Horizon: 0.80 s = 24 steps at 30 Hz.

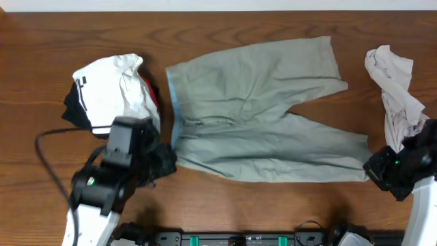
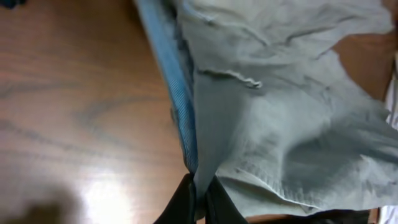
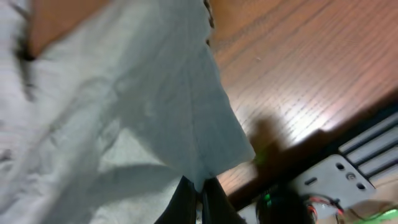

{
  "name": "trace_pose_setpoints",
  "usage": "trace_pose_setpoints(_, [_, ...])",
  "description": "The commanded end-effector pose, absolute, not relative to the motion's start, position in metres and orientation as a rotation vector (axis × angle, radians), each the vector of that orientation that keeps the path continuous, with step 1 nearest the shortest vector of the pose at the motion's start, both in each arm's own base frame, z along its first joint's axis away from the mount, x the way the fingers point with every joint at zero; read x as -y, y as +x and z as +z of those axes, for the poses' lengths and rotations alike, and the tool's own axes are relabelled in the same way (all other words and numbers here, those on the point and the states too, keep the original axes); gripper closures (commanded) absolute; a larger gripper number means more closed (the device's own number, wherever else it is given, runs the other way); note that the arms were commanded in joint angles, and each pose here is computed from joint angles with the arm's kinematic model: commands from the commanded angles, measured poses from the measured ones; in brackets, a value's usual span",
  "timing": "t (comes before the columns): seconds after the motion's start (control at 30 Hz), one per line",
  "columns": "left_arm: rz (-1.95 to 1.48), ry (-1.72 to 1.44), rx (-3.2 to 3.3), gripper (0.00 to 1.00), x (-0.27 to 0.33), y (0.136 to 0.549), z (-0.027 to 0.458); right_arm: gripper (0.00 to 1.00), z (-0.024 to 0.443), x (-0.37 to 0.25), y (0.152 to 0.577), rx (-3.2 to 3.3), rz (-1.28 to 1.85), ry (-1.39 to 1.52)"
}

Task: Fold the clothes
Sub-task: 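Lift the right leg hem with the right gripper and fold it up-left over the shorts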

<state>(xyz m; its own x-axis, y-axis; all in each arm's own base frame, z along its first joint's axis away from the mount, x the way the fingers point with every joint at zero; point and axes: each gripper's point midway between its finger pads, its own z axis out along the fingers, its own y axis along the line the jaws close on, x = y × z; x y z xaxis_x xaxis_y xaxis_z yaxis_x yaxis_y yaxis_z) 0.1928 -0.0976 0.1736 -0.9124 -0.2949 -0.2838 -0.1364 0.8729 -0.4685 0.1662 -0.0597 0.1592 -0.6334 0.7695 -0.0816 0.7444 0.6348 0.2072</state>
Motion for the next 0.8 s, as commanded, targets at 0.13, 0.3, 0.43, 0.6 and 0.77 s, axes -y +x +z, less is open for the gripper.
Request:
trace_pose_setpoints(0.13, [-0.662,-0.296,-2.624,0.94,0.093,0.177,0.198,0.99,0.221,0.068,0.182,-2.556,0.205,1.139])
trace_pose_setpoints(0.3, [-0.66,-0.298,-2.629,0.94,0.097,0.191,0.194,0.99,0.232,0.076,0.224,-2.475,0.292,1.078])
trace_pose_setpoints(0.43, [-0.647,-0.309,-2.659,0.94,0.101,0.211,0.183,0.99,0.22,0.075,0.27,-2.475,0.429,1.013])
trace_pose_setpoints(0.6, [-0.624,-0.319,-2.666,0.94,0.106,0.244,0.168,0.99,0.2,0.062,0.336,-2.469,0.573,0.856])
trace_pose_setpoints(0.77, [-0.447,-0.376,-2.681,0.94,0.089,0.265,0.147,0.99,0.187,0.044,0.391,-2.417,0.703,0.706])
